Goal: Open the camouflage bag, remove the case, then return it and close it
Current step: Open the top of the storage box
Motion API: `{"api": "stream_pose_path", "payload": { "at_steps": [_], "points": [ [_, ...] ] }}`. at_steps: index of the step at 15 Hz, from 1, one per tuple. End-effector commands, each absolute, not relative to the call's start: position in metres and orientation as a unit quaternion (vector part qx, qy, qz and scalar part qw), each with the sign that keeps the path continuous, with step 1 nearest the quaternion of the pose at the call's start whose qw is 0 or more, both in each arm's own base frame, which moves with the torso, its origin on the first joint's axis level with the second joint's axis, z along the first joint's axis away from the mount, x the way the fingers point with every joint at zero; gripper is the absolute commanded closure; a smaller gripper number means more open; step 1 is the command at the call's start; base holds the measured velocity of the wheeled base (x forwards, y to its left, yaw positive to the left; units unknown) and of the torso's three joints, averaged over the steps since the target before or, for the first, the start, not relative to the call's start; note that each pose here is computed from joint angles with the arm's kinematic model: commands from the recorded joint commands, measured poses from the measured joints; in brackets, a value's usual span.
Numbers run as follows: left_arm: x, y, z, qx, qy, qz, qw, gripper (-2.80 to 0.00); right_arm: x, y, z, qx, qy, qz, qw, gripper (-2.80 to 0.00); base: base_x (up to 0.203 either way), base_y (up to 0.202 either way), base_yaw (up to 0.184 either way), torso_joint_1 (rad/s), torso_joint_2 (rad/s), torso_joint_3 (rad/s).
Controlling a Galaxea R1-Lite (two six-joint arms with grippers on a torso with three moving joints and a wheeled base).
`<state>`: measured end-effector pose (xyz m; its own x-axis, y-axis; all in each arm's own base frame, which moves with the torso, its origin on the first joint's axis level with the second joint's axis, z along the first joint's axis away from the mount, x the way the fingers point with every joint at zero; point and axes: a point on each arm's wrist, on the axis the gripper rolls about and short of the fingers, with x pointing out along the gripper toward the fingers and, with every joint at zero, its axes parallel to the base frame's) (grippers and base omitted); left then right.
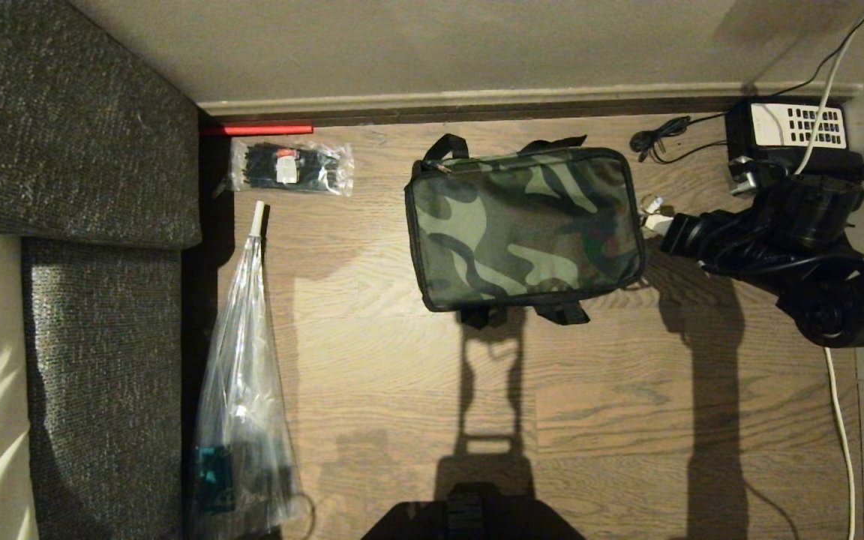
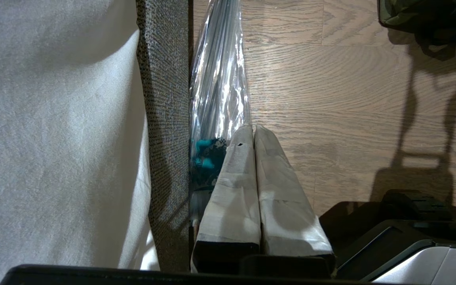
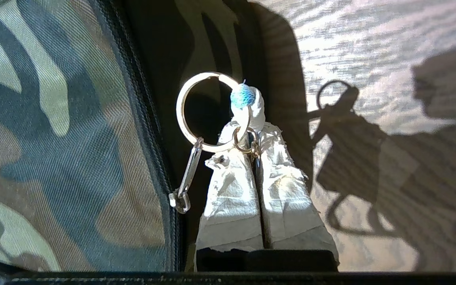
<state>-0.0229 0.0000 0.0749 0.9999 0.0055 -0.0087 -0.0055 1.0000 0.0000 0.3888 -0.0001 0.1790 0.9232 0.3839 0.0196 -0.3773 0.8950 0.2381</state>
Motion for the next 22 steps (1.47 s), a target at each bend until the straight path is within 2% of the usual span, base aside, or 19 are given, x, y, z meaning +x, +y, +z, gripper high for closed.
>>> {"api": "stream_pose_path", "payload": {
  "at_steps": [1, 22],
  "points": [
    [-0.023, 0.000, 0.075, 0.000, 0.005, 0.003, 1.000, 0.00, 0.393, 0.002, 0.179, 0.119, 0.009, 0.200, 0.972, 0.00, 0.000, 0.000, 0.000, 0.000, 0.00, 0.000],
    [-0.023, 0.000, 0.075, 0.000, 0.005, 0.003, 1.000, 0.00, 0.421, 0.021, 0.211, 0.177, -0.041, 0.237, 0.954, 0.00, 0.000, 0.000, 0.000, 0.000, 0.00, 0.000]
  ]
}}
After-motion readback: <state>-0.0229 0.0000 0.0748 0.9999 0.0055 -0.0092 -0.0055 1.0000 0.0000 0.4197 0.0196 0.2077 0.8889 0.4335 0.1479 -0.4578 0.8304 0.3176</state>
